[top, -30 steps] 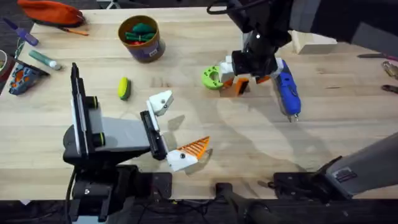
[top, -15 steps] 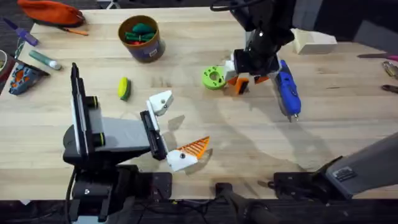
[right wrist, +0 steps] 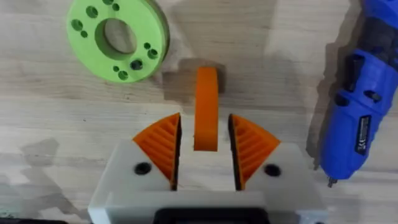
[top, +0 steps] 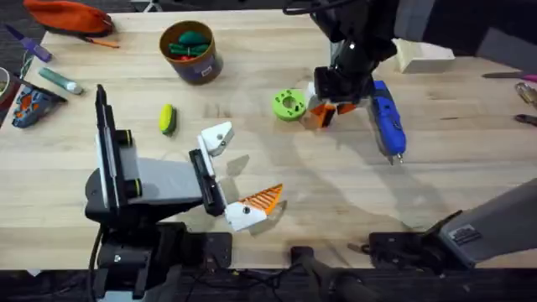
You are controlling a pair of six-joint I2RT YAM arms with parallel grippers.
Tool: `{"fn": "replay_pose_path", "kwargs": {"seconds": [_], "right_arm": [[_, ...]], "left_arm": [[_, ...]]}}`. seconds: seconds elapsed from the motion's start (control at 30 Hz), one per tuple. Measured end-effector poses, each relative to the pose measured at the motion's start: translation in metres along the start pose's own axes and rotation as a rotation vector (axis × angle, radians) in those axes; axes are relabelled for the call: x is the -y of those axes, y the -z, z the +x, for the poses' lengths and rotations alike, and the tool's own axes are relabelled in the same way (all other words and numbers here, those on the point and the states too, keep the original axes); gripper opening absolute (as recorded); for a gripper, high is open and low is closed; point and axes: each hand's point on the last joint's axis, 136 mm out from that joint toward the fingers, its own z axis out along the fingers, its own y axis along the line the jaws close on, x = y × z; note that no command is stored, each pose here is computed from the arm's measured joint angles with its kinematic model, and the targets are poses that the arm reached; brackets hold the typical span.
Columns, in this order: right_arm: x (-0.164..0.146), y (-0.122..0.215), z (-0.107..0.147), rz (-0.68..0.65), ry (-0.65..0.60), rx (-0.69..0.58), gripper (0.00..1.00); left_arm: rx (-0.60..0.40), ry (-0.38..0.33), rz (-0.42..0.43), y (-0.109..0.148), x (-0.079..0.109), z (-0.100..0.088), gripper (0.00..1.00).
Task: Pick up the gripper from the table and insert it into the empty holder that is missing its gripper. Then pick up a screw, insert it into the mounting hole, and use the screwdriver to tighten it. Finally, clean up the table by picking up the vegetable and placing it into the bucket.
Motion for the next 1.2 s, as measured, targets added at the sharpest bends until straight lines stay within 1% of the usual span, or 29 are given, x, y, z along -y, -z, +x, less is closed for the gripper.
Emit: {"fn": "replay_pose_path", "kwargs": {"seconds": [0.17,0.27,0.37,0.5,0.63,0.73,1.1,1.2], "right_arm": [[-0.0002,-0.0037,0.0008,0.003,0.001,-0.012,0.395],[-0.0002,-0.0056,0.0011,0.005,0.001,-0.017,0.308],[-0.0002,-0.0056,0.0011,0.005,0.001,-0.017,0.282],[-0.0002,-0.0056,0.0011,0.005,0.001,-0.017,0.201],[-0.0004,-0.0056,0.0008,0.004,0.002,-0.015,0.079],[-0.0005,-0.0056,0.0004,0.004,0.003,-0.014,0.014],[-0.0007,-0.0049,0.0002,0.003,0.004,-0.012,0.013],[-0.0009,0.0022,-0.0005,-0.008,0.003,0.007,0.012]], "left_arm": [[0.0,0.0,0.0,0.0,0.0,-0.0001,0.987],[0.0,0.0,0.0,0.0,0.0,0.0,0.987],[0.0,0.0,0.0,0.0,0.0,0.0,0.986],[0.0,0.0,0.0,0.0,0.0,-0.0001,0.987],[0.0,0.0,0.0,0.0,0.0,0.0,0.987],[0.0,0.0,0.0,0.0,0.0,0.0,0.988],[0.0,0.0,0.0,0.0,0.0,0.0,0.988],[0.0,0.0,0.0,0.0,0.0,0.0,0.987]]}}
